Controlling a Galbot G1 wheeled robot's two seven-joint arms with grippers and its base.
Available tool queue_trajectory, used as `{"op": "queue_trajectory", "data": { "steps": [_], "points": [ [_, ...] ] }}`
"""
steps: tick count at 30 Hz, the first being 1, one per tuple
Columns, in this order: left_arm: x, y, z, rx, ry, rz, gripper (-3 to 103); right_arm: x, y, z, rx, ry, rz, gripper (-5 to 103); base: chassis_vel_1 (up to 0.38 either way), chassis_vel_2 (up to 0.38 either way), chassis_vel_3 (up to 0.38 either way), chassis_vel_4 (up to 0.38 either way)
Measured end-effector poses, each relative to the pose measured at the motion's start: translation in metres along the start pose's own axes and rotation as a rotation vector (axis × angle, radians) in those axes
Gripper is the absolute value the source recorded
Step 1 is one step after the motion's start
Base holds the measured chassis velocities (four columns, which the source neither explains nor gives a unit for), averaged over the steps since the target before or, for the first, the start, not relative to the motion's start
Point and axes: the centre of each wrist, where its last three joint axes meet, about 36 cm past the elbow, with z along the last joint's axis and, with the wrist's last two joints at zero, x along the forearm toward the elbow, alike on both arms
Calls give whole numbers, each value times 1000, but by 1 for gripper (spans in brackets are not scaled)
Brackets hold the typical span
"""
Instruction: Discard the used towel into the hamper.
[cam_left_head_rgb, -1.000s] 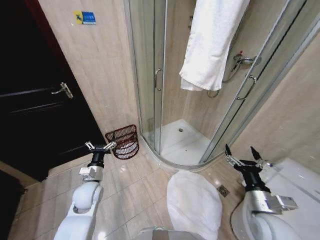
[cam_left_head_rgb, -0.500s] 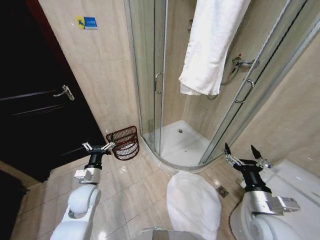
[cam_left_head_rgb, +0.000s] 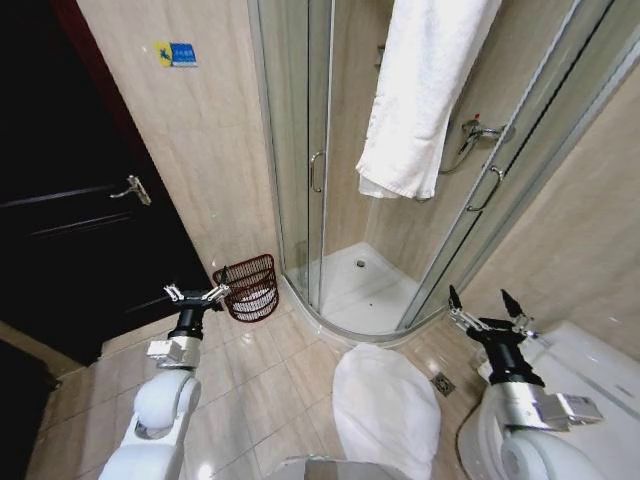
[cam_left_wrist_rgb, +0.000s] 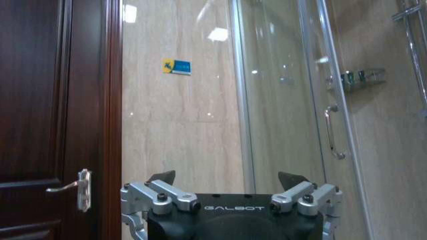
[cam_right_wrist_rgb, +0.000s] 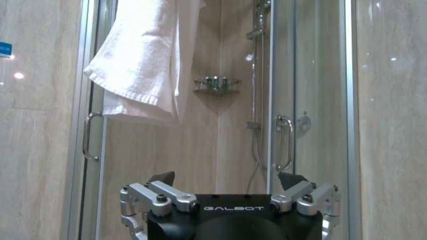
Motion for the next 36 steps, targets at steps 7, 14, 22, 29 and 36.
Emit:
{"op": "queue_trajectory", "data": {
  "steps": [7, 14, 22, 29, 36],
  "points": [
    [3, 0, 0, 0, 4, -2, 100, 0, 0, -2, 2, 12, 0, 100, 0, 0, 0, 0],
    [5, 4, 2, -6, 11, -9, 100, -1, 0, -5, 7, 16, 5, 100, 0, 0, 0, 0],
    [9, 9, 5, 1, -10, -13, 100, -13, -1, -7, 5, -1, -1, 100, 0, 0, 0, 0],
    [7, 8, 16, 10, -16, -5, 100, -38, -21, -15, 14, -73, -30, 100, 0, 0, 0, 0],
    [18, 15, 19, 1, -10, -14, 100, -92, -39, -40, 7, -221, -108, 100, 0, 0, 0, 0]
  ]
}}
